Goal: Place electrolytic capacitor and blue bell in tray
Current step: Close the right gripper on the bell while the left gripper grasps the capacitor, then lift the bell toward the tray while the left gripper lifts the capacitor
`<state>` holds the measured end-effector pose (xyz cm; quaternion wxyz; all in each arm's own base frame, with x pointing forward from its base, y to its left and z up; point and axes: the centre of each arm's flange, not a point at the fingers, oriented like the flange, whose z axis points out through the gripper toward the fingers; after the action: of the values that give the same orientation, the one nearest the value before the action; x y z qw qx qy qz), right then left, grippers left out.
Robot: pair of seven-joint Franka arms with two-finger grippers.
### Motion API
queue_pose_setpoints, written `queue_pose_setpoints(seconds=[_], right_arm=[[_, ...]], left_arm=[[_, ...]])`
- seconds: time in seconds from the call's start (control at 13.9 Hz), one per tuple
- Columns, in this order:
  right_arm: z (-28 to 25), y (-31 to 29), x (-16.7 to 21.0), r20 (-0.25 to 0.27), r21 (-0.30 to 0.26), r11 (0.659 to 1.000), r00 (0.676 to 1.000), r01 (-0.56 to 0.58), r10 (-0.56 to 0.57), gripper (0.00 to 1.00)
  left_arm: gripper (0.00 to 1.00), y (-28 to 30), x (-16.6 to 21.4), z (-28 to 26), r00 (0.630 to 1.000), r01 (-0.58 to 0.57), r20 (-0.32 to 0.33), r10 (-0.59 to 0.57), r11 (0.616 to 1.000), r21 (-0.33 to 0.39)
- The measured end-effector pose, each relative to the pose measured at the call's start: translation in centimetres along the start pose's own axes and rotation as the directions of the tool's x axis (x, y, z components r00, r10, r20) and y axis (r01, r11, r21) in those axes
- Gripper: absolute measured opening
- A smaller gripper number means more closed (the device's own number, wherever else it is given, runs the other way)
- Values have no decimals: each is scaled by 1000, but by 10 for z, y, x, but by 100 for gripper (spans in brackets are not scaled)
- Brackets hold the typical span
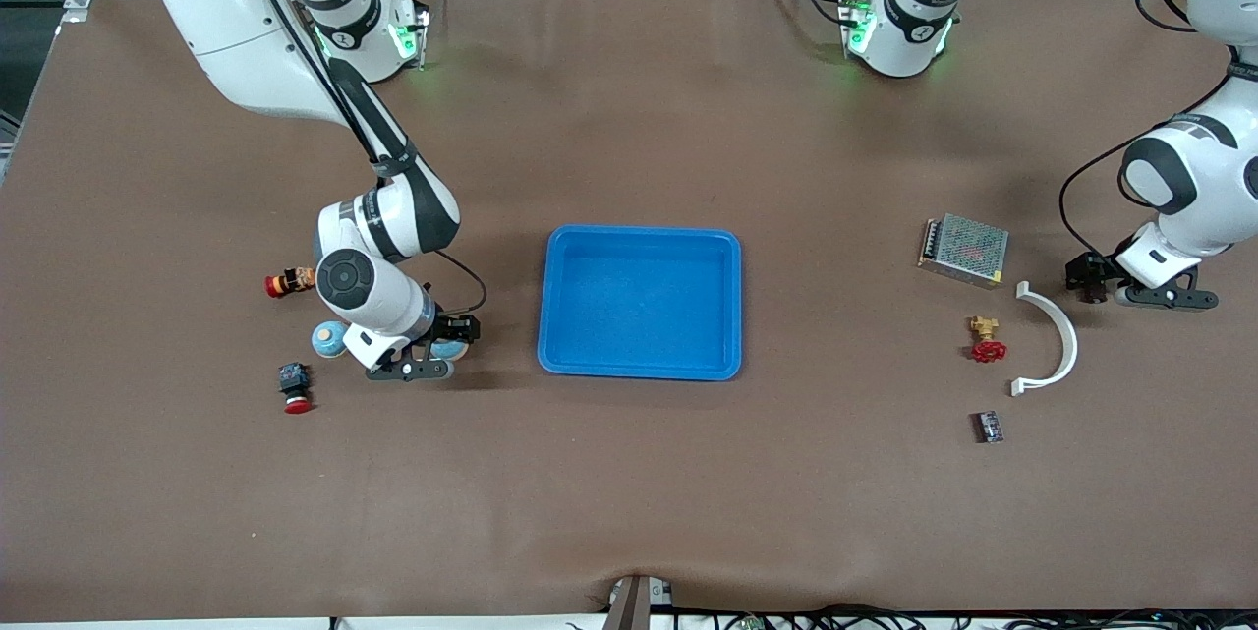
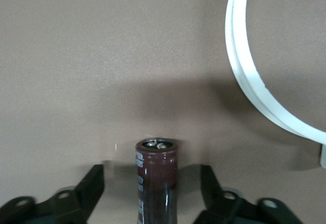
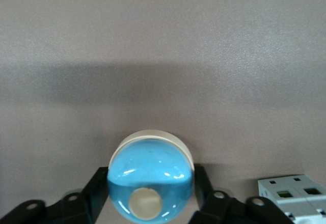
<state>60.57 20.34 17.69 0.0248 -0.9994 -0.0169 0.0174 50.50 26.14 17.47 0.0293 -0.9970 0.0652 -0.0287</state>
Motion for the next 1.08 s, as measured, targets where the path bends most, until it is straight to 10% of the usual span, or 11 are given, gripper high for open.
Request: queue_pose_setpoints(seconds=[0.29,1.08], right_arm=[[-2,0,2,-5,1,1000,1000,0,0,68],[-87,-89,4,55,-28,988,987,-152,154,68]], left_arm=[[34,0,2,-3,1000,-1,-4,1,1000,2],[32,-2,4,-6,1000,-1,-13,1,1000,7]])
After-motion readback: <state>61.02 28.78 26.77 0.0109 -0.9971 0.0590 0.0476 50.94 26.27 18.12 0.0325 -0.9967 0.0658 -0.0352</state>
